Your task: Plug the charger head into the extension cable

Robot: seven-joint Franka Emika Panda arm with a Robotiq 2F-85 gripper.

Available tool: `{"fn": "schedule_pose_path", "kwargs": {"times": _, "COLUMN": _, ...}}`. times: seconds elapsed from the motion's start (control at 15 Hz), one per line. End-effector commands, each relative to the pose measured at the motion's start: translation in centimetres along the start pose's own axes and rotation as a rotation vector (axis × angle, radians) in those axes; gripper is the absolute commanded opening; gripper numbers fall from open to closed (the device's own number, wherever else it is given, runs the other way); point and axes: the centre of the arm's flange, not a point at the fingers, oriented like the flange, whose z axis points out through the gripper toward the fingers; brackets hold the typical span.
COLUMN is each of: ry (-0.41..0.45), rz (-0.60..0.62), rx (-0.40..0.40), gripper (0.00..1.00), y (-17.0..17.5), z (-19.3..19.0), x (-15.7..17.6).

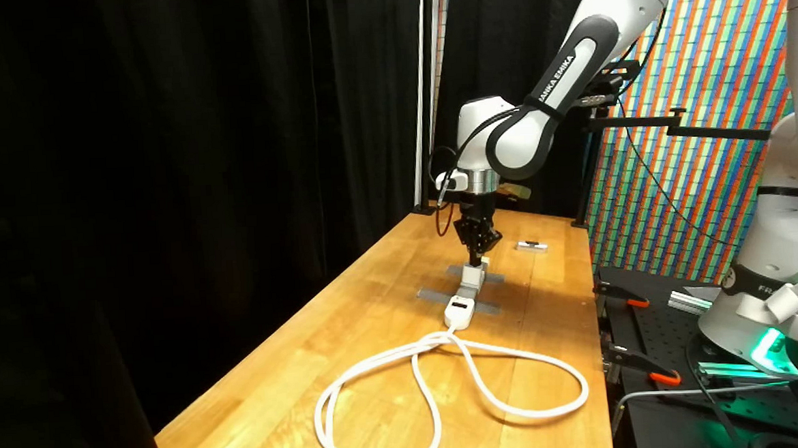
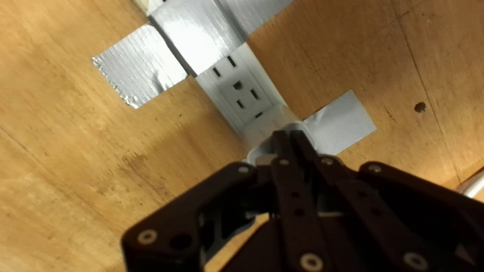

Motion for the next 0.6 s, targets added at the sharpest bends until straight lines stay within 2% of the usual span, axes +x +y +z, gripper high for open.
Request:
{"fn": "schedule_pose_path", "kwargs": {"times": 0.0, "ry": 0.002, "rz": 0.024, "rx": 0.083, "gripper": 0.09, "y": -0.6, "z": 4.5, "x": -1.1}}
{"fn": "schedule_pose_path", "kwargs": {"times": 0.13, "ry": 0.009, "rz": 0.036, "rx": 0.082, "gripper": 0.09, "y": -0.5, "z": 4.1, "x": -1.3}}
{"fn": "schedule_pose_path", "kwargs": {"times": 0.2, "ry": 0.021, "rz": 0.039, "rx": 0.092, "gripper": 0.34, "y": -0.3, "z": 3.5, "x": -1.4}}
{"fn": "schedule_pose_path", "kwargs": {"times": 0.27, "ry": 0.028, "rz": 0.039, "rx": 0.084, "gripper": 0.35, "y": -0.2, "z": 2.3, "x": -1.5}}
{"fn": "schedule_pose_path", "kwargs": {"times": 0.53, "ry": 0.024, "rz": -0.018, "rx": 0.090, "gripper": 0.65, "y": -0.9, "z": -2.1, "x": -1.0}}
